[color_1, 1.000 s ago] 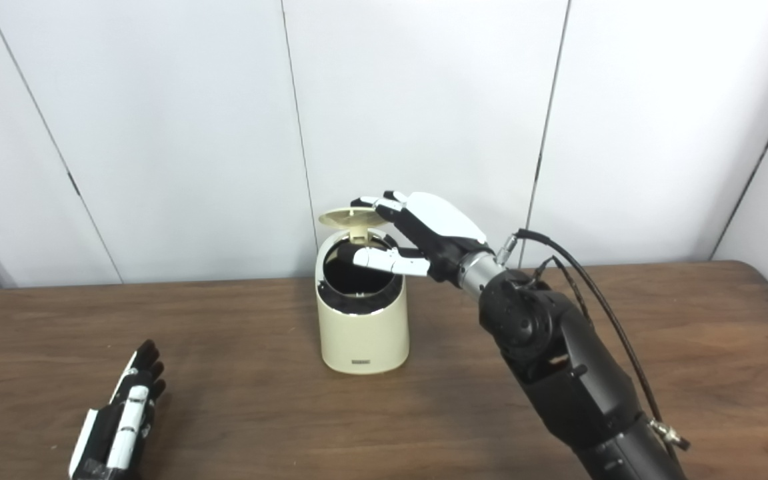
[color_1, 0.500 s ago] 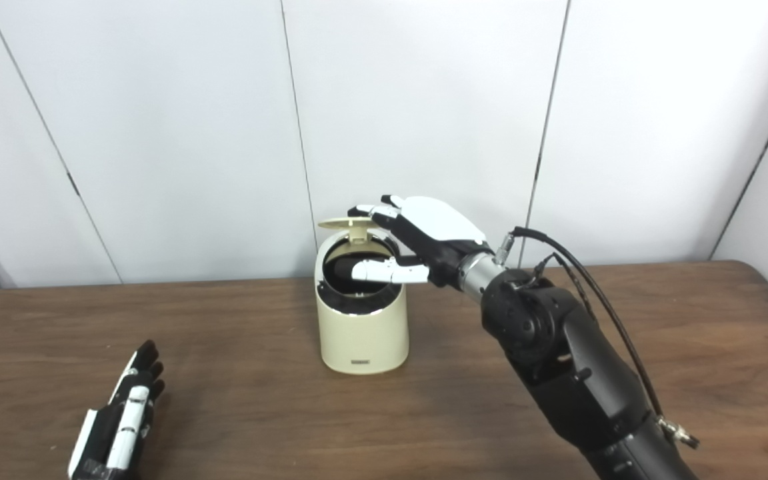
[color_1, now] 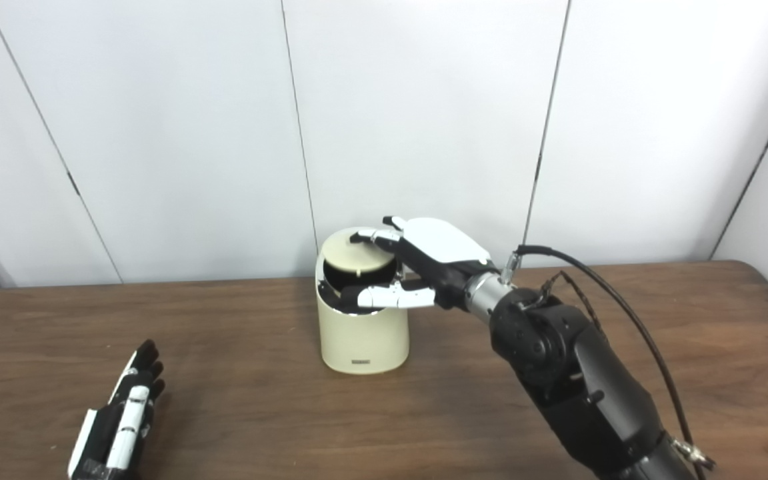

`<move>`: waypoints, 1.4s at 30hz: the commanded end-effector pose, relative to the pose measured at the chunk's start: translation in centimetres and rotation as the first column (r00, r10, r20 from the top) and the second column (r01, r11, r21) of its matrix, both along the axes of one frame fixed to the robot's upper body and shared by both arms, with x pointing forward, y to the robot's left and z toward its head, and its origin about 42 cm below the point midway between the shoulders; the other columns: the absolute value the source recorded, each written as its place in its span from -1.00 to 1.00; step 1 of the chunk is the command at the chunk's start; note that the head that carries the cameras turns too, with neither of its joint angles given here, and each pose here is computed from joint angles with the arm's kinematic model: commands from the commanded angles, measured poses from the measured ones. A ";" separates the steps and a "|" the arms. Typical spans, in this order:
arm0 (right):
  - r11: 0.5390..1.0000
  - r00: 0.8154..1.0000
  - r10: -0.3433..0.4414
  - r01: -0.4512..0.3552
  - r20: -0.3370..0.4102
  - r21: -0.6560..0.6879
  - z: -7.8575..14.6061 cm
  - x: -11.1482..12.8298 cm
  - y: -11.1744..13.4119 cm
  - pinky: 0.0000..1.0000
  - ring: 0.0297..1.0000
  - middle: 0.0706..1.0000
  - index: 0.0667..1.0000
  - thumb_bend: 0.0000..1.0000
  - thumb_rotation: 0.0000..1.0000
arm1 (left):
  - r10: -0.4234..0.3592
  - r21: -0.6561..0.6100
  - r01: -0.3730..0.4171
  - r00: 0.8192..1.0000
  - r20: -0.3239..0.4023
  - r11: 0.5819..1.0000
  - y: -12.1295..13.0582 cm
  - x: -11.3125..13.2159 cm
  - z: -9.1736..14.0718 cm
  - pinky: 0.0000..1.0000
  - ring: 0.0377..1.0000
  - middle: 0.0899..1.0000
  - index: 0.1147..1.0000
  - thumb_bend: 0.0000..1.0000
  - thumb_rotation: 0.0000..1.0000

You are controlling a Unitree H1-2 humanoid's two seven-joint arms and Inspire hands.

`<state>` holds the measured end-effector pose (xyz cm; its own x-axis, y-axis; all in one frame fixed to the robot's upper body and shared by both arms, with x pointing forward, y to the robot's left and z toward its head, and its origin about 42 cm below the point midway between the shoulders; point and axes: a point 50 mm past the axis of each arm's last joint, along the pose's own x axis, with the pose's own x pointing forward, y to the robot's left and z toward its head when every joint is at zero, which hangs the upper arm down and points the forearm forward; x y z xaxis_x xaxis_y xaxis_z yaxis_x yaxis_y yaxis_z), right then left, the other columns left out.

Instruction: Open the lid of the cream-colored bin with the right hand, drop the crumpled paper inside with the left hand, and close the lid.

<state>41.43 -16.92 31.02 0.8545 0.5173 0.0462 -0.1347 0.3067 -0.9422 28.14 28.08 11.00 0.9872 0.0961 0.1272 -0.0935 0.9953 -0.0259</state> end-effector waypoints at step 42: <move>0.993 0.993 0.062 -0.051 0.103 -0.109 -1.6 -2.2 -0.4 0.92 1.00 0.94 0.73 0.23 1.00 | 0.023 -0.046 -0.026 0.998 -0.056 0.999 -1.0 -1.8 -2.3 1.00 1.00 0.99 0.95 -0.07 0.58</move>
